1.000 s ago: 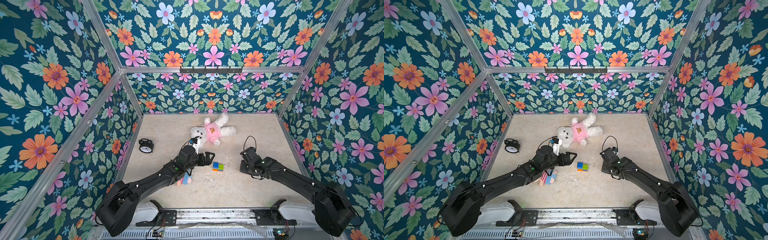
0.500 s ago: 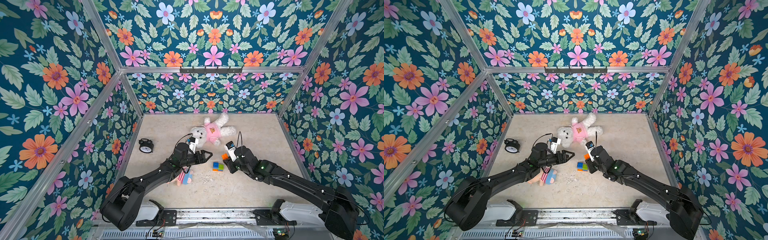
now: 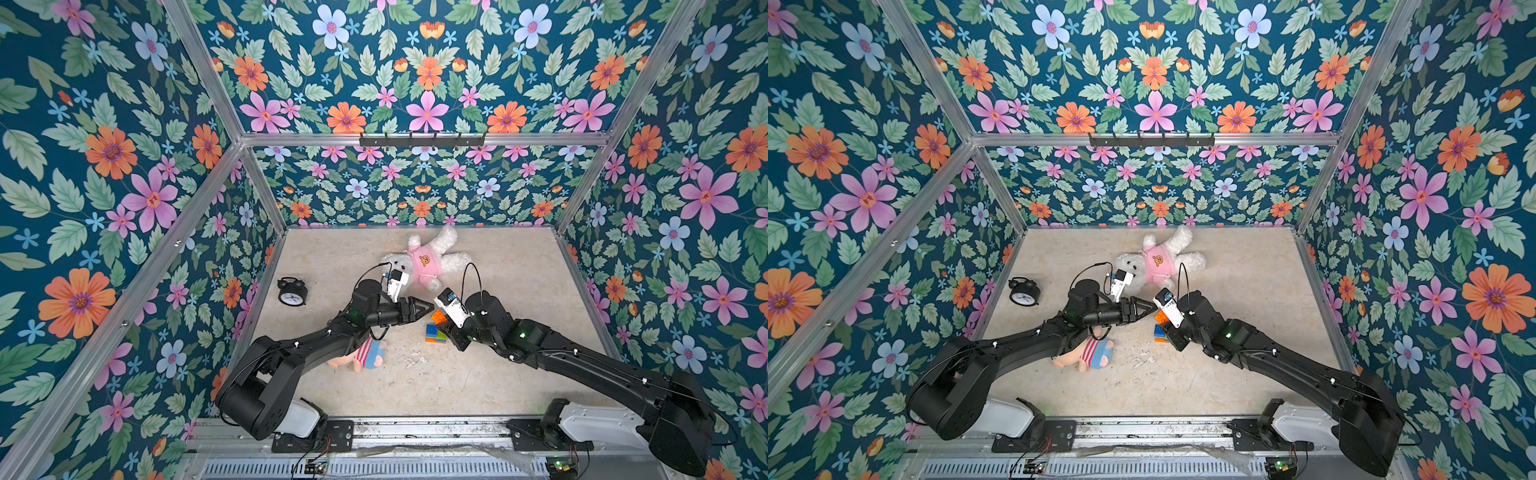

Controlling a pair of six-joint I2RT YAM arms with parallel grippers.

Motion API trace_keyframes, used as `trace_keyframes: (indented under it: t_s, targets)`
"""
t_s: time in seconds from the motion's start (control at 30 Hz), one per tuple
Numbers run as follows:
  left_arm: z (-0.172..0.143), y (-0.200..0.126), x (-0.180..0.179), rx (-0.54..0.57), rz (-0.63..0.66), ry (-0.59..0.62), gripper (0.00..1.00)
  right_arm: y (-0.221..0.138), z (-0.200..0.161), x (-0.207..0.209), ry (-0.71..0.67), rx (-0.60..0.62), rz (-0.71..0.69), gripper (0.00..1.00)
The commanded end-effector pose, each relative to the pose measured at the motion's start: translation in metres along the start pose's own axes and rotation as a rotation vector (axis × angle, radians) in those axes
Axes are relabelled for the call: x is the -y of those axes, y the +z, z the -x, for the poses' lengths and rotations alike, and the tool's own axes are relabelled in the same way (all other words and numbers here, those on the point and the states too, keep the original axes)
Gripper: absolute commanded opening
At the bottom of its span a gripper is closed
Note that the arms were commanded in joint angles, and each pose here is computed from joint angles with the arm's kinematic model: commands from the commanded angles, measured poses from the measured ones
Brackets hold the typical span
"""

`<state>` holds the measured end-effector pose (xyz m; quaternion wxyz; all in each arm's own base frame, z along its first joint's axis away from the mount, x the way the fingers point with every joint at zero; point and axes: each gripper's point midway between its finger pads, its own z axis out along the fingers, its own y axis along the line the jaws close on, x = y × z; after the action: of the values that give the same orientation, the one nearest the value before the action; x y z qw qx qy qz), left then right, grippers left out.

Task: Assemble the number 5 with lego
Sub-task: Assemble the lego brick with the lego brick.

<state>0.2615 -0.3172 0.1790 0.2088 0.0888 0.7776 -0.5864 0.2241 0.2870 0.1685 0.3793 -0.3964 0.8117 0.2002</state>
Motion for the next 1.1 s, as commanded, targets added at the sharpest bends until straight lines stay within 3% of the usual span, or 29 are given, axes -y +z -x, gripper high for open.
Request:
trace_keyframes:
  t_s: [0.0, 0.27, 0.8, 0.93, 1.0, 1.07]
  targets:
    - [-0.001, 0.002, 0.014, -0.02, -0.056, 0.034, 0.6, 0.0, 0.01, -0.005, -0.03, 0.028, 0.027, 0.28]
    - [-0.012, 0.006, 0.018, -0.072, -0.079, 0.041, 0.5, 0.005, 0.009, -0.006, -0.051, 0.01, 0.032, 0.28]
    - [-0.02, 0.001, 0.016, -0.077, -0.073, 0.036, 0.08, 0.012, 0.013, -0.004, -0.033, -0.004, 0.02, 0.3]
    - [-0.01, -0.004, 0.018, -0.009, -0.057, 0.049, 0.0, -0.002, 0.031, -0.004, 0.069, 0.069, 0.021, 0.5]
    - [-0.002, -0.01, 0.021, 0.054, -0.051, 0.055, 0.0, -0.015, 0.043, 0.002, 0.182, 0.142, 0.004, 0.6]
    - [0.007, -0.016, 0.027, 0.126, -0.066, 0.052, 0.0, -0.028, 0.055, 0.016, 0.374, 0.226, 0.024, 0.64]
